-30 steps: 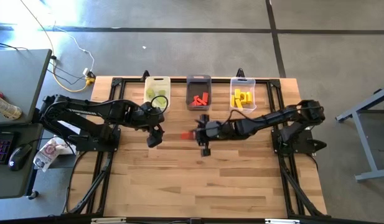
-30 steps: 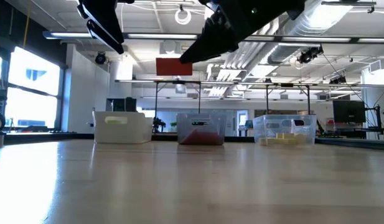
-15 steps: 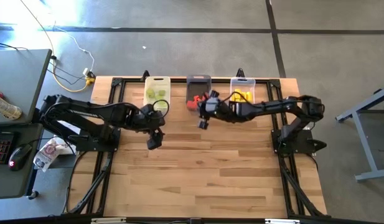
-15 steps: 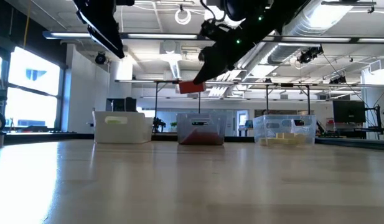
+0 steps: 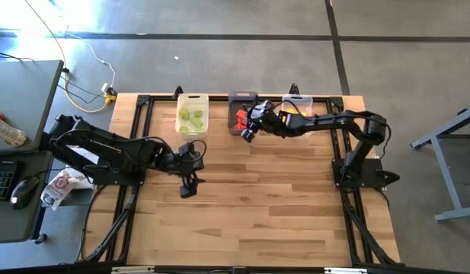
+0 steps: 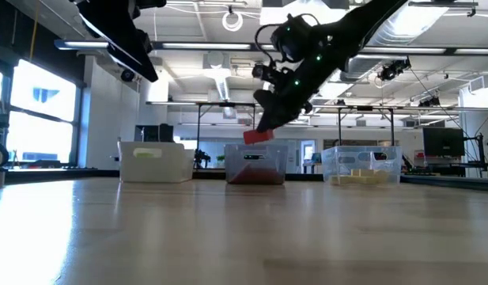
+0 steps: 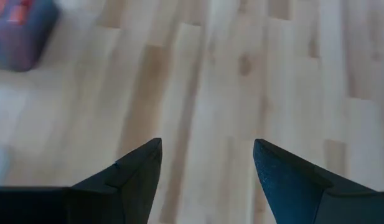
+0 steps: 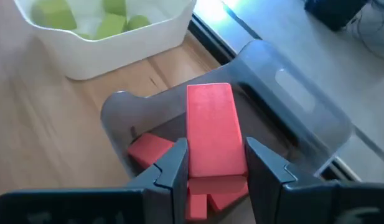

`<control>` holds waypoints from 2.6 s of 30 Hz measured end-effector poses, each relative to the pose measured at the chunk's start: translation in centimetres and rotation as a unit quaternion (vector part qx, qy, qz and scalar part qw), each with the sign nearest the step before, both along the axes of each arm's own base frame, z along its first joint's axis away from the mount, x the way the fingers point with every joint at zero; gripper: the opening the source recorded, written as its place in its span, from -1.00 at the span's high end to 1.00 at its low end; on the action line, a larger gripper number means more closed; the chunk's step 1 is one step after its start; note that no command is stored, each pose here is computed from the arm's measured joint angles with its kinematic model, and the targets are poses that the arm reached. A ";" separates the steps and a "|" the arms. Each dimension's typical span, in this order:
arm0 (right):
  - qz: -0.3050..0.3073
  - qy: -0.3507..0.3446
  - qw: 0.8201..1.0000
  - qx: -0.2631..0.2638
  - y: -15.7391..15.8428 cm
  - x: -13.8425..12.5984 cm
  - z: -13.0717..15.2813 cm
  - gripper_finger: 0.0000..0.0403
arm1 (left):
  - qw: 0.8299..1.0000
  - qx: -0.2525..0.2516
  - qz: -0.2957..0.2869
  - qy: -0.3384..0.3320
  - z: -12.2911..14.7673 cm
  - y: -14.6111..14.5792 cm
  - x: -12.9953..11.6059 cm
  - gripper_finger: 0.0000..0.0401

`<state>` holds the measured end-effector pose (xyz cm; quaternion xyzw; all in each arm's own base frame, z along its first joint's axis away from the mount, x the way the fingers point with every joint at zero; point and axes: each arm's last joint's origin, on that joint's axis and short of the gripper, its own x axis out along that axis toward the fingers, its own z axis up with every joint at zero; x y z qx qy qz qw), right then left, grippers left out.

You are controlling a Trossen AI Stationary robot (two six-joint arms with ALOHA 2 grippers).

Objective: Sort & place blocks by color
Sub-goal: Put the orange block into the black bin, then return to Home Position

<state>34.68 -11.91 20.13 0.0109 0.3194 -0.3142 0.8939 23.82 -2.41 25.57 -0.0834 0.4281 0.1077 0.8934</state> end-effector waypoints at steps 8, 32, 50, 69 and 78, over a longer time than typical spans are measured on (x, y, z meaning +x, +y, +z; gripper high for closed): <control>-0.009 -0.002 0.999 0.050 -1.4 0.0 -1.8 0.49 | 0.995 -0.058 -0.059 -0.062 -2.0 -0.8 0.2 -0.20; -0.004 -0.044 0.998 0.053 -1.1 -0.4 0.5 -0.03 | 0.967 -0.079 -0.035 -0.239 -6.2 0.6 -8.5 -0.20; 0.141 -0.063 0.987 0.051 7.1 -4.2 8.5 -0.04 | 0.942 -0.007 -0.017 -0.335 -9.2 1.4 -12.0 -0.20; 0.209 -0.047 0.977 0.010 14.0 -11.9 13.5 -0.04 | 0.937 0.080 -0.013 -0.340 -10.5 3.1 -12.5 -0.20; 0.155 -0.059 0.985 -0.041 14.9 -15.9 12.6 -0.04 | 0.935 0.131 -0.017 -0.330 -10.4 3.6 -12.6 -0.20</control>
